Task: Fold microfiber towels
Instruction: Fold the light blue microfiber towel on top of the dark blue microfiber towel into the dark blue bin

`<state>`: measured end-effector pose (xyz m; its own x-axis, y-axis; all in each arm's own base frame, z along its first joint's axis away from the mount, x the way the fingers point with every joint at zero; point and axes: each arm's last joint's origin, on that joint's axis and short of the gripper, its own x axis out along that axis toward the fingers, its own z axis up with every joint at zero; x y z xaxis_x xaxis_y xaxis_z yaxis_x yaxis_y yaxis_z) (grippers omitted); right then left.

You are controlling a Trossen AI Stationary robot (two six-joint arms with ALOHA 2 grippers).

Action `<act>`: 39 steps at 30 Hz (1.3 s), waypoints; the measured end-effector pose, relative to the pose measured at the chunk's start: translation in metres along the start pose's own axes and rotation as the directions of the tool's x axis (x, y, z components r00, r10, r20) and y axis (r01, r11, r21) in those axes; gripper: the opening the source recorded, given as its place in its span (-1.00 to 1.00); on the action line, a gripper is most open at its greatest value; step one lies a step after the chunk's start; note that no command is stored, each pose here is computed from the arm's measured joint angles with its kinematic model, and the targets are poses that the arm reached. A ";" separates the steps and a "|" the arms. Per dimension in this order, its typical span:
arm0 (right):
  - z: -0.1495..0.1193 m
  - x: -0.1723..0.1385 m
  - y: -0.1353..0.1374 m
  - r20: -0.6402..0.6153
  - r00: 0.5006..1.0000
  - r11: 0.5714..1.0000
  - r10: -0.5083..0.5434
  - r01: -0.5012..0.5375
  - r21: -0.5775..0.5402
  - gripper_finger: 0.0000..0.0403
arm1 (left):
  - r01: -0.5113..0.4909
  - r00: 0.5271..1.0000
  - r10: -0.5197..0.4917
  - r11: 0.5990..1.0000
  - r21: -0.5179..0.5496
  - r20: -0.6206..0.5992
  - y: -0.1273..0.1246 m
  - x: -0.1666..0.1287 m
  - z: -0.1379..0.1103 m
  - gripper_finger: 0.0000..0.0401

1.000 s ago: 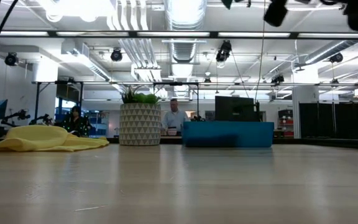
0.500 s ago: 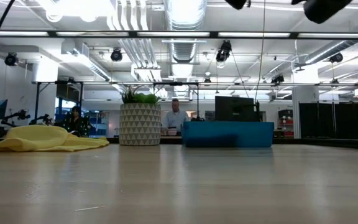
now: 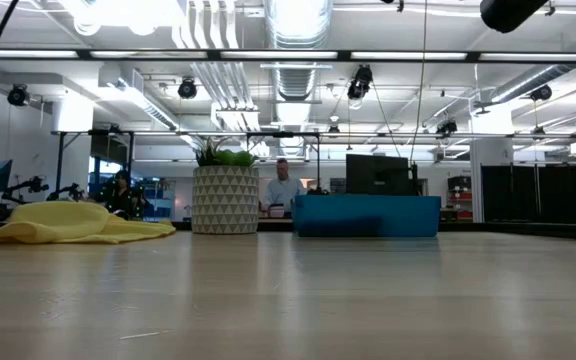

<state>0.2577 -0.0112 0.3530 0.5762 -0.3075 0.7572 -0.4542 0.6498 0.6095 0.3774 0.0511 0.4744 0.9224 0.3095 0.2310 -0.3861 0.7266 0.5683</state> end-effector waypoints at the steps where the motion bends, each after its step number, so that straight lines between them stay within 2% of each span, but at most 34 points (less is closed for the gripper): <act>1: 0.000 0.000 0.000 -0.002 1.000 1.000 -0.002 0.002 -0.007 -0.31 | 0.002 1.000 -0.002 1.000 0.001 -0.002 0.000 0.000 0.000 -1.00; 4: -0.001 0.000 -0.001 -0.006 1.000 1.000 -0.006 0.006 -0.015 -0.64 | 0.007 1.000 -0.007 1.000 0.004 -0.007 -0.001 0.000 -0.001 -1.00; 7: 0.000 0.000 0.000 -0.005 1.000 1.000 -0.005 0.005 -0.015 -0.90 | 0.018 1.000 -0.017 0.998 0.065 -0.018 -0.002 0.000 -0.001 -1.00; 11: 0.003 0.001 0.003 -0.038 0.999 0.999 -0.024 0.023 -0.028 -0.94 | 0.081 0.994 -0.068 0.982 0.172 -0.081 -0.008 -0.001 -0.009 -1.00; 13: 0.004 0.001 0.005 -0.089 0.994 0.996 -0.070 0.066 -0.054 -0.95 | 0.122 0.988 -0.099 0.973 0.196 -0.122 -0.012 -0.001 -0.013 -0.95; 16: 0.008 -0.002 0.010 -0.194 0.965 0.982 -0.176 0.159 -0.101 -0.95 | 0.135 0.977 -0.096 0.969 0.208 -0.188 -0.011 -0.004 -0.017 -0.78; 19: 0.018 -0.008 0.016 -0.299 0.903 0.948 -0.309 0.266 -0.177 -0.95 | 0.091 0.969 -0.035 0.971 0.220 -0.246 -0.001 -0.011 -0.017 -0.54; 22: 0.034 -0.014 0.024 -0.388 0.791 0.878 -0.473 0.383 -0.289 -0.95 | 0.054 0.946 0.026 0.970 0.238 -0.322 0.009 -0.020 -0.015 -0.28; 25: 0.053 -0.015 0.032 -0.459 0.625 0.774 -0.631 0.476 -0.417 -0.95 | 0.063 0.919 0.021 0.978 0.199 -0.394 0.016 -0.032 -0.016 -0.07; 27: 0.063 -0.012 0.036 -0.499 0.512 0.715 -0.699 0.495 -0.494 -0.95 | 0.070 0.900 -0.001 0.987 0.143 -0.436 0.019 -0.039 -0.017 0.02; 29: 0.070 -0.005 0.036 -0.529 0.430 0.681 -0.732 0.479 -0.554 -0.95 | 0.068 0.881 -0.022 0.994 0.080 -0.473 0.020 -0.045 -0.019 0.06; 32: 0.071 0.011 0.031 -0.613 0.326 0.692 -0.719 0.416 -0.590 -0.96 | 0.065 0.854 -0.047 0.998 0.016 -0.519 0.017 -0.050 -0.025 0.07; 35: 0.056 0.025 0.013 -0.753 0.173 0.754 -0.636 0.348 -0.557 -0.96 | 0.063 0.837 -0.062 0.998 -0.017 -0.544 0.014 -0.052 -0.031 0.07; 37: 0.043 0.028 -0.001 -0.823 0.004 0.780 -0.568 0.323 -0.536 -0.96 | 0.062 0.829 -0.068 0.998 -0.030 -0.554 0.011 -0.052 -0.035 0.07; 39: 0.032 0.024 -0.009 -0.834 -0.201 0.776 -0.515 0.305 -0.552 -0.96 | 0.061 0.823 -0.074 0.997 -0.042 -0.563 0.008 -0.052 -0.039 0.07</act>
<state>0.2540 -0.0469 0.3735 0.6844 0.3068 -0.6614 0.1990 0.7941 0.5743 0.3260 0.0645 0.4364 0.7831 0.5467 -0.2963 -0.3296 0.7690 0.5477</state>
